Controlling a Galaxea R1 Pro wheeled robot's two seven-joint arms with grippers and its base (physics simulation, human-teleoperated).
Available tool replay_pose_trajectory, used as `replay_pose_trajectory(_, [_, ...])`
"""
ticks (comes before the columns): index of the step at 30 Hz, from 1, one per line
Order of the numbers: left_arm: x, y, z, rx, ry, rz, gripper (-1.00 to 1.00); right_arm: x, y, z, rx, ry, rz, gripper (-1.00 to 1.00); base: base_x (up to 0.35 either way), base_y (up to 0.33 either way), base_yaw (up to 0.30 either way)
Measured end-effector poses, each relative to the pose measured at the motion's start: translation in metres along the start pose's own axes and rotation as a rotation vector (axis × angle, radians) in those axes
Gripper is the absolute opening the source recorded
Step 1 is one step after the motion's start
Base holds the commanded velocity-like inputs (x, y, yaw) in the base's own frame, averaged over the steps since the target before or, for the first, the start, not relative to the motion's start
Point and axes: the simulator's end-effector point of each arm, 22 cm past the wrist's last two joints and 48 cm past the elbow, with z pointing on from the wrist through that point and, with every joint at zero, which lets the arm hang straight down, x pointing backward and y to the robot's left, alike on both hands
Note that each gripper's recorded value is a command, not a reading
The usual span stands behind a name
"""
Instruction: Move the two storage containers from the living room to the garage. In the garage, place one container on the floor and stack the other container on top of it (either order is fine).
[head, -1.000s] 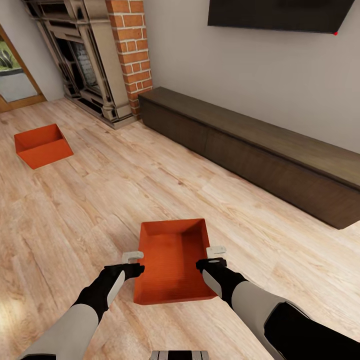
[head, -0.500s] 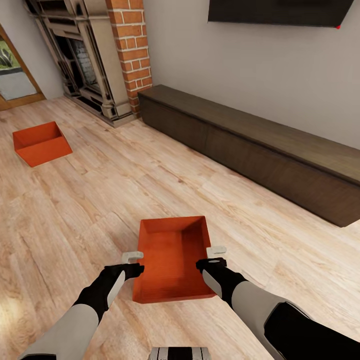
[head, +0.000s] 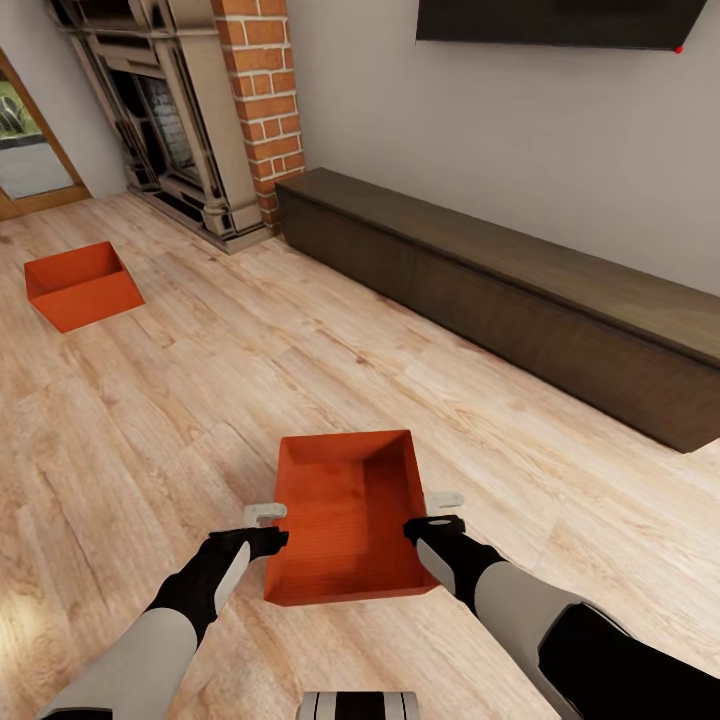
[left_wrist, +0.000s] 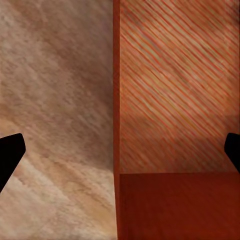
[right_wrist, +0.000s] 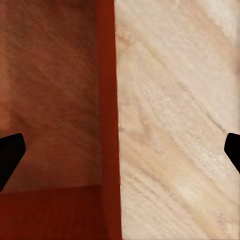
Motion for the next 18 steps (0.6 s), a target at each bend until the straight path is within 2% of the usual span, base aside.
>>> replay_pose_trajectory(13, [0.0000,0.0010,0.0000,-0.002,0.000,0.000,1.00,-0.0010,0.0022,-0.0005,-0.003,-0.004,0.003,1.00,0.000,0.000,0.000])
replay_pose_trajectory(18, [0.0064,0.0012,0.0096,-0.002,0.001,0.001,1.00,0.0052,0.0042,0.0084,-0.003,-0.004,0.003,1.00,0.000,0.000,0.000])
